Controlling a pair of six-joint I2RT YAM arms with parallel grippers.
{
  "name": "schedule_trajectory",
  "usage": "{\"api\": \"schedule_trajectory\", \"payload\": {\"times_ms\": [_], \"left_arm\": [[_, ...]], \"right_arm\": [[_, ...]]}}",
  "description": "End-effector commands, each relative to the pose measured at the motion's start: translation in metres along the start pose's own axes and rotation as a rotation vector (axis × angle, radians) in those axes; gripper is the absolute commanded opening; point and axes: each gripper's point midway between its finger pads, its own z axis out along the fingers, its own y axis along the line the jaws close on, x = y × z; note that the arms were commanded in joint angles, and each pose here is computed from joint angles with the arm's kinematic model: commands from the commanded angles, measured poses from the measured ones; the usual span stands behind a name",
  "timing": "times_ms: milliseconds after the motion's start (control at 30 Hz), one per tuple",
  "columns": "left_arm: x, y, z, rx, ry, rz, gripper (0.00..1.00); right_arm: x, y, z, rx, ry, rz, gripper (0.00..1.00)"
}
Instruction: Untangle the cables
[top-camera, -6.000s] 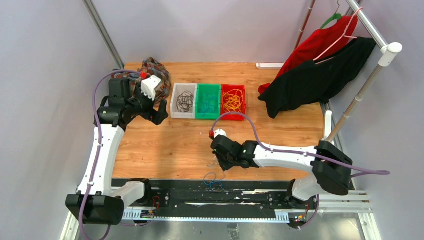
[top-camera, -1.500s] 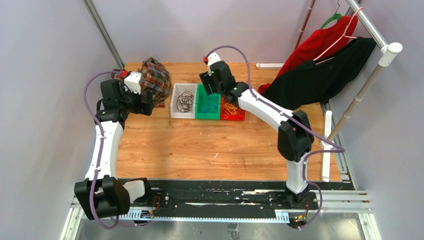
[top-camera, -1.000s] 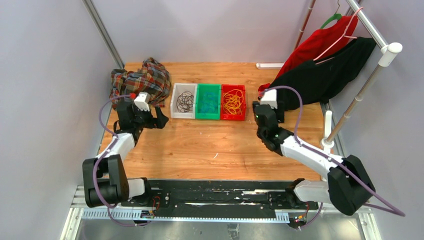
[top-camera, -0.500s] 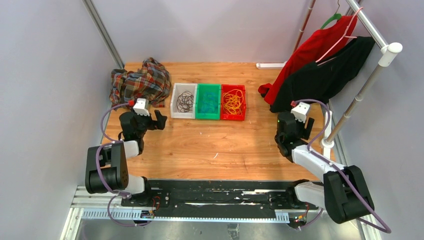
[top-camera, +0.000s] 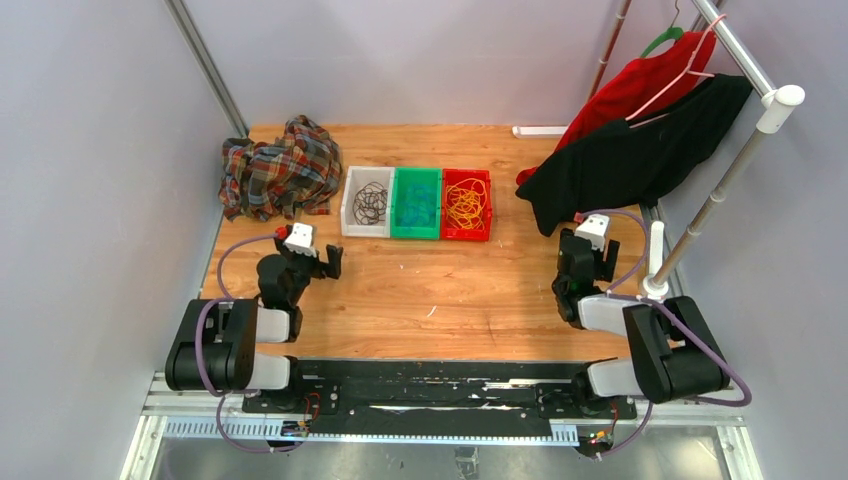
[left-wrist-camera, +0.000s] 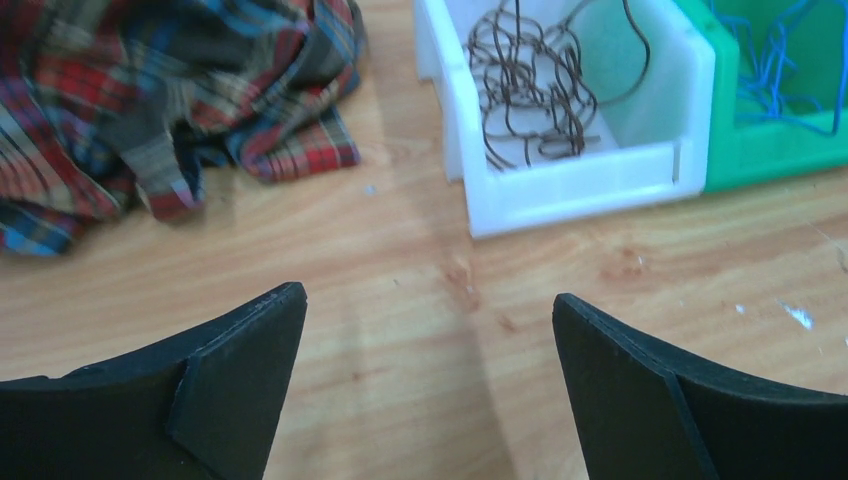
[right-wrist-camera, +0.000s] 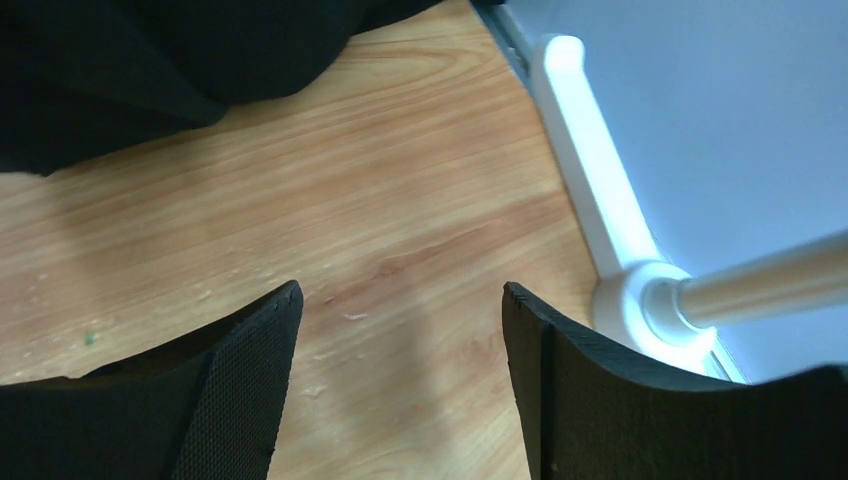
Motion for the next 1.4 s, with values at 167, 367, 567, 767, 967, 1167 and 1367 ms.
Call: {"api": "schedule_trajectory", "payload": {"times_ms": [167, 367, 567, 767, 967, 1167, 1367], "left_arm": [[-0.037, 0.014, 0.018, -0.044, -0.088, 0.070, 0.98], [-0.040, 0.018, 0.007, -0.087, -0.139, 0.065, 0.98], [-0.045, 0.036, -0.012, -0.223, -0.208, 0.019, 0.98], [-0.036, 0.036, 0.018, -0.177, -0.070, 0.012, 0.98], [-0.032, 0.034, 0.016, -0.180, -0.060, 0.016, 0.98], [-0.035, 0.035, 0.017, -0.183, -0.063, 0.016, 0.98], [-0.035, 0.035, 0.017, -0.185, -0.067, 0.015, 0.98]], "right_arm": [[-0.018, 0.035, 0.017, -0.190, -0.023, -0.051, 0.72], [-0.018, 0.032, -0.003, -0.266, -0.125, 0.003, 0.73], [-0.009, 0.053, 0.000, -0.412, -0.108, -0.035, 0.73], [-0.009, 0.054, 0.006, -0.452, -0.096, -0.008, 0.73], [-0.010, 0.055, 0.006, -0.456, -0.097, -0.009, 0.74], [-0.009, 0.057, 0.006, -0.461, -0.092, -0.010, 0.74], [-0.009, 0.056, 0.006, -0.461, -0.093, -0.011, 0.74]]}}
